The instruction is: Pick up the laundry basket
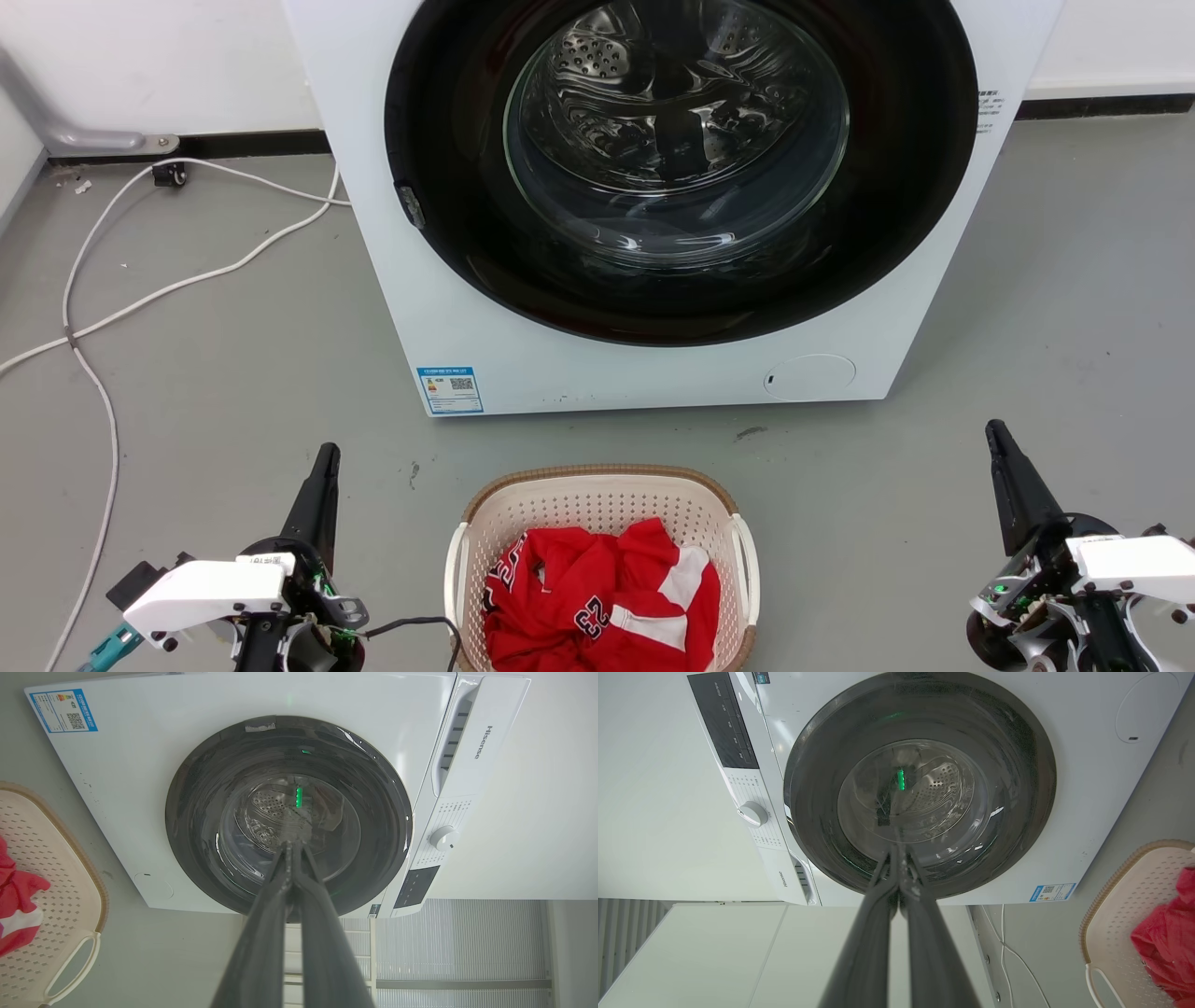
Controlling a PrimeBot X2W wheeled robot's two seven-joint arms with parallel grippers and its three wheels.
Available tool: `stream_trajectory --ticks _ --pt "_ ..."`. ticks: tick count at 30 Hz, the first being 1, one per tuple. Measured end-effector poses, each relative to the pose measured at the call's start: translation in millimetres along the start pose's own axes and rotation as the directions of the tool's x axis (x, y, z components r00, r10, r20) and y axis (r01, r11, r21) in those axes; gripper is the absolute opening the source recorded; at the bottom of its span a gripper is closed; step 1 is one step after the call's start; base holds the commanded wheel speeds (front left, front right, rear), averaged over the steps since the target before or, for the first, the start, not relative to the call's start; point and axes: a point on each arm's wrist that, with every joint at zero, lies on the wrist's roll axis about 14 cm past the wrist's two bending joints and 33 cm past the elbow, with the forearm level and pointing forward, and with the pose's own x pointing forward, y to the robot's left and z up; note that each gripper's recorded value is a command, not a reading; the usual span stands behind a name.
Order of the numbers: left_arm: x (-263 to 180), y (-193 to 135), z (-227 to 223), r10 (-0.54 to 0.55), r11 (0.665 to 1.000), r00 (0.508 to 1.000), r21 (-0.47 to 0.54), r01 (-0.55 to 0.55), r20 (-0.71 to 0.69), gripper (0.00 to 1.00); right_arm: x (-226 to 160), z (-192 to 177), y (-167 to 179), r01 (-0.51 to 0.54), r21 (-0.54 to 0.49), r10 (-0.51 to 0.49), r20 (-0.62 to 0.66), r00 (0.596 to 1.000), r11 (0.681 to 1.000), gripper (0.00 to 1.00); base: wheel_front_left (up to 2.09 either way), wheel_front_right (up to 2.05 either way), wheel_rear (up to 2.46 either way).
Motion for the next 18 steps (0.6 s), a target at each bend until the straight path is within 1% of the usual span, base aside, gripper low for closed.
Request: stream_trajectory --ticks 18 --pt "0.0 0.0 0.0 0.000 1.000 1.000 0.000 0.000 0.000 0.00 0.0 0.0 0.0 0.000 0.000 0.000 0.000 1.000 1.000 0.00 0.00 0.00 0.00"
